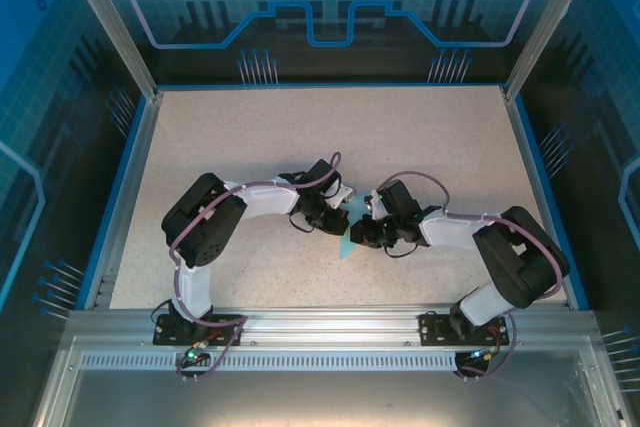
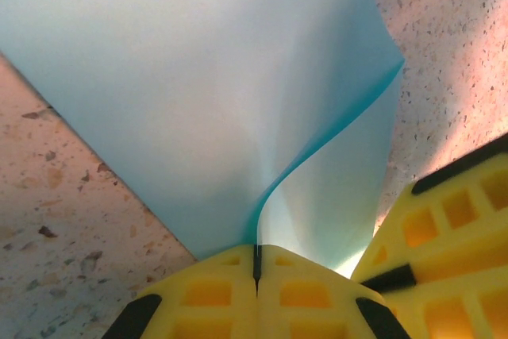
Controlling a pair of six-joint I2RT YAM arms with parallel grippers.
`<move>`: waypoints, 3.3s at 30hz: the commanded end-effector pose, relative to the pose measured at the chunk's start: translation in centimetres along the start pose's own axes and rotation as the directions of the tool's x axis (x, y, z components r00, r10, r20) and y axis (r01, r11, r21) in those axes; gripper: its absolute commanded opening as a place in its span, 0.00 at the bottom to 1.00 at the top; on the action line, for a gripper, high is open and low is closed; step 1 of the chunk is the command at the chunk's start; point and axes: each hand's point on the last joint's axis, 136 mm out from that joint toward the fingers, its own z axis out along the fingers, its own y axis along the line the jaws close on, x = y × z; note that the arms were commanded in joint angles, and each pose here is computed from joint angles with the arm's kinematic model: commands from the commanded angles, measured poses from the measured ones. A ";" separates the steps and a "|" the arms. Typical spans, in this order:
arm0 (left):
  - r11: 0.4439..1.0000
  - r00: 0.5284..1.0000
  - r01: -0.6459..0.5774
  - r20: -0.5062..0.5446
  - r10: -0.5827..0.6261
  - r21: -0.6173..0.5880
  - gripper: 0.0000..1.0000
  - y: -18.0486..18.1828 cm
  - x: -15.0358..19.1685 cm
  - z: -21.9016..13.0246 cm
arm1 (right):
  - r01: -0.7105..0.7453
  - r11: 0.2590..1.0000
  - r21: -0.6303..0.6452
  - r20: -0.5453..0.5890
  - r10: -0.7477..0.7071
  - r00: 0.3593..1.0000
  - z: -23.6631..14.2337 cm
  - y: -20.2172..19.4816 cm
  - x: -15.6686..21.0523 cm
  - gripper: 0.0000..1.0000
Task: Fold a paper plane with a square sheet of paper (pick it up from the middle)
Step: Third fold the triangle at the center of the table, then fourth fold the wing at the center of the table.
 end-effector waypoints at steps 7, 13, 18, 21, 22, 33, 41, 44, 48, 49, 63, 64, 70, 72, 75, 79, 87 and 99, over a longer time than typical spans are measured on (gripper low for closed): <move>0.999 0.999 0.017 -0.035 -0.018 -0.038 0.06 0.8 0.9 -0.1 | -0.056 0.997 0.047 -0.040 0.058 0.998 1.5 -3.2 0.2 0.13; 0.999 0.999 0.018 -0.035 -0.019 -0.040 0.06 0.8 0.9 -0.1 | -0.021 1.000 -0.007 0.010 0.021 1.000 -0.6 -1.0 -1.2 0.14; 0.999 0.999 0.020 -0.033 -0.021 -0.040 0.06 0.9 0.8 -0.1 | -0.030 1.000 0.009 0.031 0.029 0.999 -0.7 -1.6 -2.6 0.14; 0.999 0.999 0.020 -0.034 -0.021 -0.040 0.06 0.9 0.9 0.0 | -0.061 0.998 0.020 0.019 0.061 0.998 0.2 -2.8 -2.5 0.13; 0.999 0.999 0.019 -0.034 -0.020 -0.040 0.06 0.9 0.8 0.0 | -0.069 0.997 0.035 0.016 0.068 0.998 0.4 -3.3 -2.4 0.13; 0.999 0.999 0.020 -0.036 -0.022 -0.042 0.06 1.0 1.0 -0.1 | -0.059 0.998 -0.018 0.060 0.060 0.996 -1.7 -2.1 -3.5 0.14; 0.999 0.999 0.017 -0.034 -0.019 -0.043 0.06 0.9 1.1 -0.1 | -0.097 0.994 0.044 0.046 0.095 0.994 -0.6 -5.1 -3.3 0.14; 0.999 0.999 0.021 -0.035 -0.022 -0.042 0.06 1.0 1.1 -0.1 | -0.129 0.991 0.046 0.025 0.128 0.991 0.1 -6.3 -2.8 0.14; 0.999 0.999 0.018 -0.036 -0.020 -0.043 0.06 0.9 1.2 -0.1 | -0.114 0.993 -0.004 0.043 0.114 0.993 -0.9 -4.7 -3.6 0.14; 0.999 0.999 0.020 -0.037 -0.022 -0.045 0.06 1.0 1.2 -0.2 | -0.102 0.995 -0.008 0.054 0.102 0.993 -1.3 -4.2 -3.9 0.14; 0.999 0.999 0.020 -0.035 -0.022 -0.044 0.06 1.0 1.3 -0.2 | -0.099 0.993 0.058 0.055 0.096 0.994 -1.5 -5.8 -4.4 0.14; 0.999 0.999 0.019 -0.033 -0.020 -0.043 0.06 0.9 1.2 -0.2 | -0.104 0.992 0.069 0.052 0.100 0.994 -1.4 -6.2 -4.3 0.14; 0.999 0.999 0.023 -0.026 -0.024 -0.039 0.10 0.7 1.3 -0.6 | -0.103 0.994 0.031 0.043 0.102 0.994 -1.7 -5.5 -4.1 0.15; 0.999 1.000 0.025 -0.007 -0.026 -0.034 0.15 0.3 0.9 -1.2 | -0.079 0.997 0.020 0.059 0.077 0.995 -2.7 -4.4 -4.5 0.16; 0.999 0.999 0.034 0.038 -0.033 -0.019 0.26 -0.7 0.1 -2.6 | -0.036 0.998 0.042 0.083 0.033 0.996 -4.4 -3.4 -5.0 0.18; 0.999 0.992 0.035 0.121 -0.033 -0.014 0.36 -2.0 -1.4 -5.2 | -0.024 0.998 0.061 0.101 0.018 0.995 -5.6 -3.5 -5.1 0.21; 0.998 0.986 0.055 0.155 -0.061 0.041 0.27 -4.3 -1.2 -7.3 | -0.024 0.996 0.082 0.120 0.015 0.993 -6.5 -4.1 -4.4 0.32; 0.993 0.992 0.105 0.067 -0.109 0.061 0.10 -3.4 -0.7 -2.8 | -0.019 1.000 0.000 0.058 0.019 0.998 -5.1 -3.4 -4.3 0.46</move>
